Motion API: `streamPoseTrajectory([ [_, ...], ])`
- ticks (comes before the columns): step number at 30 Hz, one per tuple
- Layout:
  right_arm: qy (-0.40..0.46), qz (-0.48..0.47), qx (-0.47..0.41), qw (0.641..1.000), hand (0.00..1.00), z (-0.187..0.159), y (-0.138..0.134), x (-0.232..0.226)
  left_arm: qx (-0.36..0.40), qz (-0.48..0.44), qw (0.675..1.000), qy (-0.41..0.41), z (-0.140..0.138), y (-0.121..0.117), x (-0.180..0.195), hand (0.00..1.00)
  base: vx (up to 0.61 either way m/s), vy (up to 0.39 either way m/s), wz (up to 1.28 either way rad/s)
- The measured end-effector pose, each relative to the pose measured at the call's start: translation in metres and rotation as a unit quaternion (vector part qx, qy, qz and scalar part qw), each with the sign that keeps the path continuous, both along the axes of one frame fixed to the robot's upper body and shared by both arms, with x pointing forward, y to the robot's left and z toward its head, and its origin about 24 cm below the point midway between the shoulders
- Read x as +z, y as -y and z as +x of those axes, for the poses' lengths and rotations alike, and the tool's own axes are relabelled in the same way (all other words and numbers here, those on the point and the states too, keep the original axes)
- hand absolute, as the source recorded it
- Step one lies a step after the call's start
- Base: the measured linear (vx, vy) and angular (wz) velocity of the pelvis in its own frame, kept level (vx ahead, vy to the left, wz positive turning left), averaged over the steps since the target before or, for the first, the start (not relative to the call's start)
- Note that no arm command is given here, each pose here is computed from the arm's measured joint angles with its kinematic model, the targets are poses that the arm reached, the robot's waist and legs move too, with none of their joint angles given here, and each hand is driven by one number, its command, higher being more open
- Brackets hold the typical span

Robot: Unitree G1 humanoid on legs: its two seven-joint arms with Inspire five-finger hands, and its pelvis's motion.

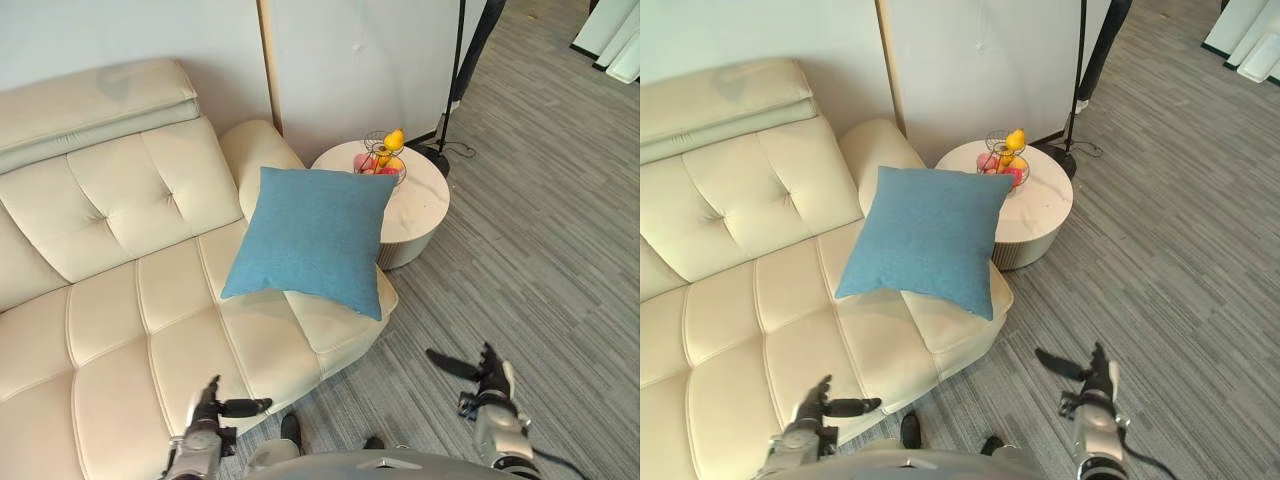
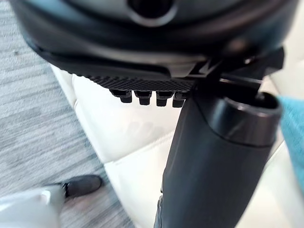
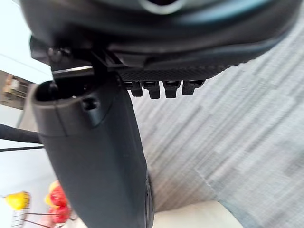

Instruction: Pick up cushions and gather them together orderly.

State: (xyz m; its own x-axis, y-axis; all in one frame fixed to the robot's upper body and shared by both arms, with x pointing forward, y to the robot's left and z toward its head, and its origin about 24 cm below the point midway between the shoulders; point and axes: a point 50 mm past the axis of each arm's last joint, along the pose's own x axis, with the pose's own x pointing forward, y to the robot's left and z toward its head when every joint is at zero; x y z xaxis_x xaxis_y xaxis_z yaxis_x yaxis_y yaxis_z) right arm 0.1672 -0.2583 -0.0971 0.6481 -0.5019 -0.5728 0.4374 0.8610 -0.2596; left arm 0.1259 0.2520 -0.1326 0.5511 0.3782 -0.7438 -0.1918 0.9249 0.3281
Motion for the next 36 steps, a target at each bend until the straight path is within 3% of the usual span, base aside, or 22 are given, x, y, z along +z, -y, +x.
streamPoseTrajectory([
  [4, 0.061, -0.037, 0.014, 0.997, 1.0, 0.024, 0.015, 0.028, 0.032, 0.053, 0.994, 0.095, 0.029, -0.03, 0.035, 1.0, 0.04, -0.019, 0.07],
  [9, 0.101, -0.04, 0.043, 0.993, 1.0, 0.049, 0.007, 0.044, 0.037, 0.057, 0.983, 0.17, 0.056, -0.031, 0.059, 1.0, 0.03, -0.016, -0.01],
  [19, 0.216, 0.02, 0.137, 0.967, 1.0, 0.108, -0.053, 0.085, 0.031, 0.055, 0.943, 0.326, 0.138, -0.007, 0.124, 1.0, -0.03, 0.006, 0.02],
  [22, 0.265, 0.037, 0.171, 0.948, 1.0, 0.134, -0.085, 0.11, 0.036, 0.06, 0.921, 0.382, 0.169, 0.006, 0.154, 1.0, -0.1, 0.002, -0.06],
  [31, 0.32, 0.07, 0.188, 0.926, 1.0, 0.156, -0.125, 0.141, 0.03, 0.027, 0.894, 0.447, 0.203, 0.037, 0.193, 1.0, -0.07, -0.003, -0.08],
  [32, 0.33, 0.068, 0.192, 0.922, 0.0, 0.16, -0.129, 0.147, 0.022, 0.022, 0.888, 0.458, 0.208, 0.043, 0.201, 0.0, -0.07, -0.008, -0.09],
  [36, 0.363, 0.07, 0.202, 0.907, 0.0, 0.173, -0.143, 0.171, -0.006, 0.016, 0.869, 0.495, 0.226, 0.063, 0.23, 0.0, -0.06, -0.011, -0.08],
])
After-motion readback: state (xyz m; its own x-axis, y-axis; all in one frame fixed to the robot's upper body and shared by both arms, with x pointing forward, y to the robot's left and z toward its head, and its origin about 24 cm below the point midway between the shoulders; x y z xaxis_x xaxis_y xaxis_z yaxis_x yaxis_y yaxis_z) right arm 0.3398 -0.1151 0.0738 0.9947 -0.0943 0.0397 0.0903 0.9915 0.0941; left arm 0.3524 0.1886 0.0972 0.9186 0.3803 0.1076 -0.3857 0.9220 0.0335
